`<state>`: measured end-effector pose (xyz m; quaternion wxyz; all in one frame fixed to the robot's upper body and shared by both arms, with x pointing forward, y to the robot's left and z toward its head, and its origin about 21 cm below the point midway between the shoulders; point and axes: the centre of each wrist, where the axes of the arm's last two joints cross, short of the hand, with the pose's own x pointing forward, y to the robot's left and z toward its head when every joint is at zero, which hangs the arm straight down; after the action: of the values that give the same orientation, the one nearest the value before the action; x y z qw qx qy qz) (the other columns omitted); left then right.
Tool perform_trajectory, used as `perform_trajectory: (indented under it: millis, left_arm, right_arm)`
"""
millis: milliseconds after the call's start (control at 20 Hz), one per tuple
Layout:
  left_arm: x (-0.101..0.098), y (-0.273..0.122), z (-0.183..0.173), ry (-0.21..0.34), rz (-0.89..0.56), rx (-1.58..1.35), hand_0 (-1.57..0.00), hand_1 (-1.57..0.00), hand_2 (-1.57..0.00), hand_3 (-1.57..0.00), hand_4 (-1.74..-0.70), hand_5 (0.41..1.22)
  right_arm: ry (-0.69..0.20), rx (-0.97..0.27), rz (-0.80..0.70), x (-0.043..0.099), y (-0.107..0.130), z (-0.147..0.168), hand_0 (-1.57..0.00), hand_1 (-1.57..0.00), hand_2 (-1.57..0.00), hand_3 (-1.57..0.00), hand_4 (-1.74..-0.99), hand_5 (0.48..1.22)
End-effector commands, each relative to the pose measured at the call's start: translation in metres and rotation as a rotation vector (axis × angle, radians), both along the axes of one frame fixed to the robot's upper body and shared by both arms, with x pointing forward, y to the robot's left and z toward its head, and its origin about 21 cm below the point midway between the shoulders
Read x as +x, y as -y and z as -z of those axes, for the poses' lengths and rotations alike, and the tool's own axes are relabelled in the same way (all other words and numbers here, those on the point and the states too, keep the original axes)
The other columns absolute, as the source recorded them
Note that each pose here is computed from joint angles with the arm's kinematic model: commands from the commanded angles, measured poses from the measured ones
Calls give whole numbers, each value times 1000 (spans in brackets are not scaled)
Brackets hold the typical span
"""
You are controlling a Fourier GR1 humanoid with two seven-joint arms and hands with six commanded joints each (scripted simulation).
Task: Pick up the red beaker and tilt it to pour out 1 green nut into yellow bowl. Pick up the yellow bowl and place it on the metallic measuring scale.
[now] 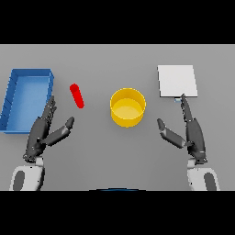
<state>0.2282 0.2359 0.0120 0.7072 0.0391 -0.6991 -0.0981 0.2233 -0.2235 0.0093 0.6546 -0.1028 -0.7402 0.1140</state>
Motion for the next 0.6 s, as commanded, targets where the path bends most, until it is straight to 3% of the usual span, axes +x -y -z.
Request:
perform_trajectory:
  millis: [0,550]
  left_arm:
    - [5,1,3,-3,5,11,1,1,1,1,-1163,604]
    - [70,18,29,-13,29,57,1,1,1,1,-1262,668]
  right_arm:
    - [-7,14,-7,1,0,0,1,1,1,1,-1212,607]
    - [14,14,-22,-2,7,2,1,1,1,1,-1278,634]
